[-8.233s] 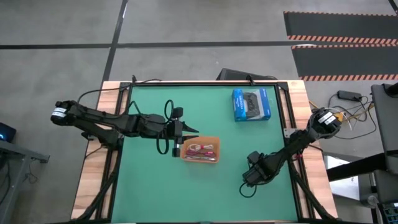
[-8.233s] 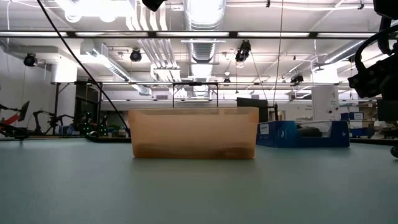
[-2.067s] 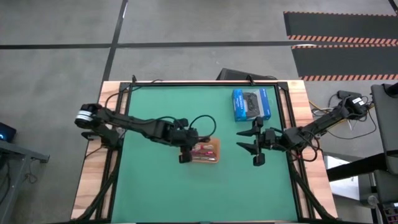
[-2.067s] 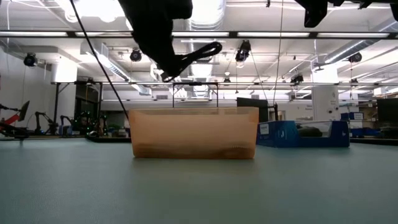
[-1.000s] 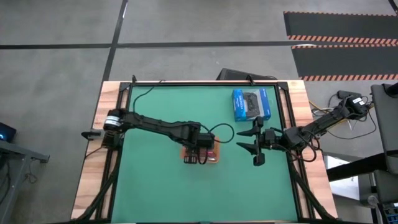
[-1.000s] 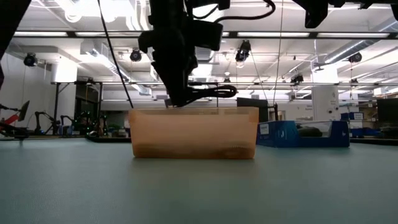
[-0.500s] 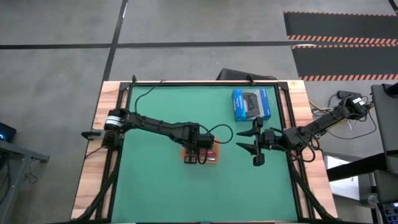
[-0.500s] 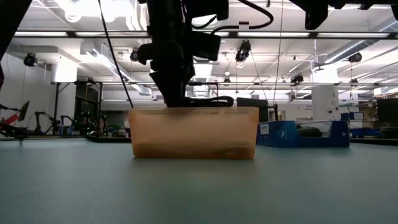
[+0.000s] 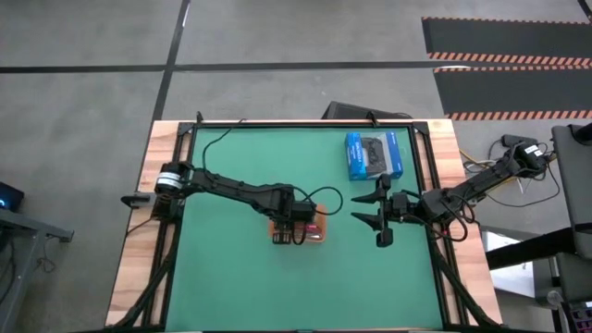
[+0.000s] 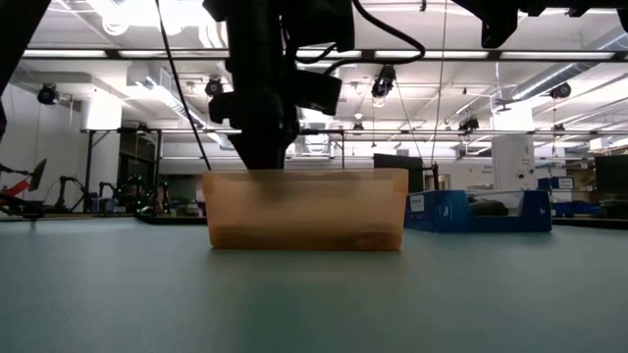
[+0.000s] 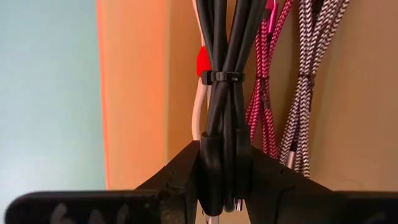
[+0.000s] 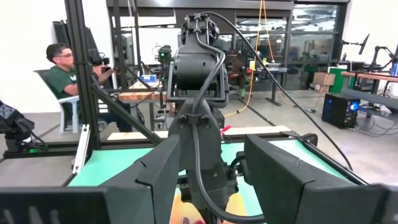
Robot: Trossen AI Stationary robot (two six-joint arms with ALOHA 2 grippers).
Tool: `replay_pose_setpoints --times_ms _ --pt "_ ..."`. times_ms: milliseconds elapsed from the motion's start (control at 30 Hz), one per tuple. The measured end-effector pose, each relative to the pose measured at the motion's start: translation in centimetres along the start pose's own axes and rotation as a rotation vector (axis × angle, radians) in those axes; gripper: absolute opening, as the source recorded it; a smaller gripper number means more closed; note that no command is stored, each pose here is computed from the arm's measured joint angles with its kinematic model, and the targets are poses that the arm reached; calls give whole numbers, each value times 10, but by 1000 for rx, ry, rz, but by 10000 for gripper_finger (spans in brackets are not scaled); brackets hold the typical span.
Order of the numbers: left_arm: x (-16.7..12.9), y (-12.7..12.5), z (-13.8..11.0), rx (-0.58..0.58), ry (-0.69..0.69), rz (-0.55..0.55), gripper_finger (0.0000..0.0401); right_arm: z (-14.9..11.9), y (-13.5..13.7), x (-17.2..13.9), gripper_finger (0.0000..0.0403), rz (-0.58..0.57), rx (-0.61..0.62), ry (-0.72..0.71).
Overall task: Pick and place USB-C Cables
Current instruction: Put the black charger cable into the orange bin
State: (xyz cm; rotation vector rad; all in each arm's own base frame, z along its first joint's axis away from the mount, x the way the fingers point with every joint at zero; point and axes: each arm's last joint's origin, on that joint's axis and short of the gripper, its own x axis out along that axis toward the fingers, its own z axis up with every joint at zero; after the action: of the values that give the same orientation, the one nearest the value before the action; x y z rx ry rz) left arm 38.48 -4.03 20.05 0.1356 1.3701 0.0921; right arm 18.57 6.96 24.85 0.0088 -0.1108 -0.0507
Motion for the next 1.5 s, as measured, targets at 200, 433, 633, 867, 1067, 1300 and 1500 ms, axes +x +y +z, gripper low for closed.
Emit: replay_pose_setpoints --times_ms 200,433,633,867,1067,1300,1500 --pt "2 0 0 -2 -8 -1 78 0 0 0 171 -2 0 0" --pt "11 -2 -1 -8 -43 -8 78 0 0 0 171 -3 4 3" --pt "13 -2 -2 -8 -41 -12 78 -1 0 0 171 -5 5 6" --pt "13 -2 -1 -9 -47 -13 79 -1 0 0 171 -9 8 7" --pt "13 -2 0 -11 -61 -14 106 -1 0 0 171 -8 9 7" --pt "13 -2 0 -11 -63 -12 120 -1 0 0 171 -8 9 7" --pt "7 -1 0 -13 -74 -10 121 -1 0 0 171 -8 8 7"
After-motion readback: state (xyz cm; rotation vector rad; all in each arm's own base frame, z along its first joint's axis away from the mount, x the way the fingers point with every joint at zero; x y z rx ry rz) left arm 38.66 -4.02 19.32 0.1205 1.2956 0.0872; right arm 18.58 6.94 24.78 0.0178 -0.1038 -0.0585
